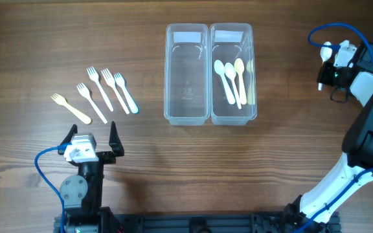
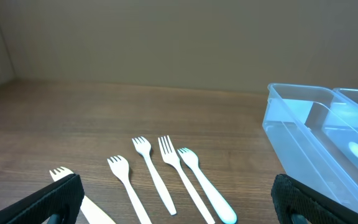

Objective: Pack container
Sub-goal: 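Grasp another white spoon with the right gripper, then carry white spoon into the right tray and release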

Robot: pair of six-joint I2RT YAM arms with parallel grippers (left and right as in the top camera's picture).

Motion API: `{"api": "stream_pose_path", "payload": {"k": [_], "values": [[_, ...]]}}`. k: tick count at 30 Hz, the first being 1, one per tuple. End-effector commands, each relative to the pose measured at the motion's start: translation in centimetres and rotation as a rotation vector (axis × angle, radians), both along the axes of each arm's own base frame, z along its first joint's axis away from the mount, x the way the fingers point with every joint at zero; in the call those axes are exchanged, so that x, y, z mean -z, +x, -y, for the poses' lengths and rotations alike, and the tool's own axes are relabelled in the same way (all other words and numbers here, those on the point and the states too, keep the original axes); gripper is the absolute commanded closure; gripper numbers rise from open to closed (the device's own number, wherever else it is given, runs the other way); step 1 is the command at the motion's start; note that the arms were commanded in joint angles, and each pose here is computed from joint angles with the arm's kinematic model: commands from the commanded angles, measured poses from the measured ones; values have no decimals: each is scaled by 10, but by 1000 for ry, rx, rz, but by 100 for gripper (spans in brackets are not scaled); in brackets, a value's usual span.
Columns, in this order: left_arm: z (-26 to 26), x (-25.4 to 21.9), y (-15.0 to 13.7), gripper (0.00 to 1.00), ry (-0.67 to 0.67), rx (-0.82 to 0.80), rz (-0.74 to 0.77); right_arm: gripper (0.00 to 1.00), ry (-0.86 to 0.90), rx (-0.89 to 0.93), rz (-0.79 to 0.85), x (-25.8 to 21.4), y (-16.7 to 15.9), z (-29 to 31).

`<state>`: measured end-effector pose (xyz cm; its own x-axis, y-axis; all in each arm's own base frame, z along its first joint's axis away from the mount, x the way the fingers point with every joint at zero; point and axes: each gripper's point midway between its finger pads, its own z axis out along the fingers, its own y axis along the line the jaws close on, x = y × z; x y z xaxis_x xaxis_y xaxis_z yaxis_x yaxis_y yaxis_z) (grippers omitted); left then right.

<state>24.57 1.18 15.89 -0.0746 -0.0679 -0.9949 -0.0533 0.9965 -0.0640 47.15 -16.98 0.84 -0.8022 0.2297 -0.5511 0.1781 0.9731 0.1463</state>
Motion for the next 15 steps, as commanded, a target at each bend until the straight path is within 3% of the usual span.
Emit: {"api": "stream_pose_path", "payload": {"k": [1, 9, 15], "values": [[3, 2, 0, 0, 18, 16, 1, 96, 104, -44, 59, -15, 14, -33], [3, 2, 0, 0, 18, 16, 1, 96, 161, -160, 94, -44, 28, -103], [3, 2, 0, 0, 18, 16, 1, 96, 142, -249, 184, -110, 25, -142]]}}
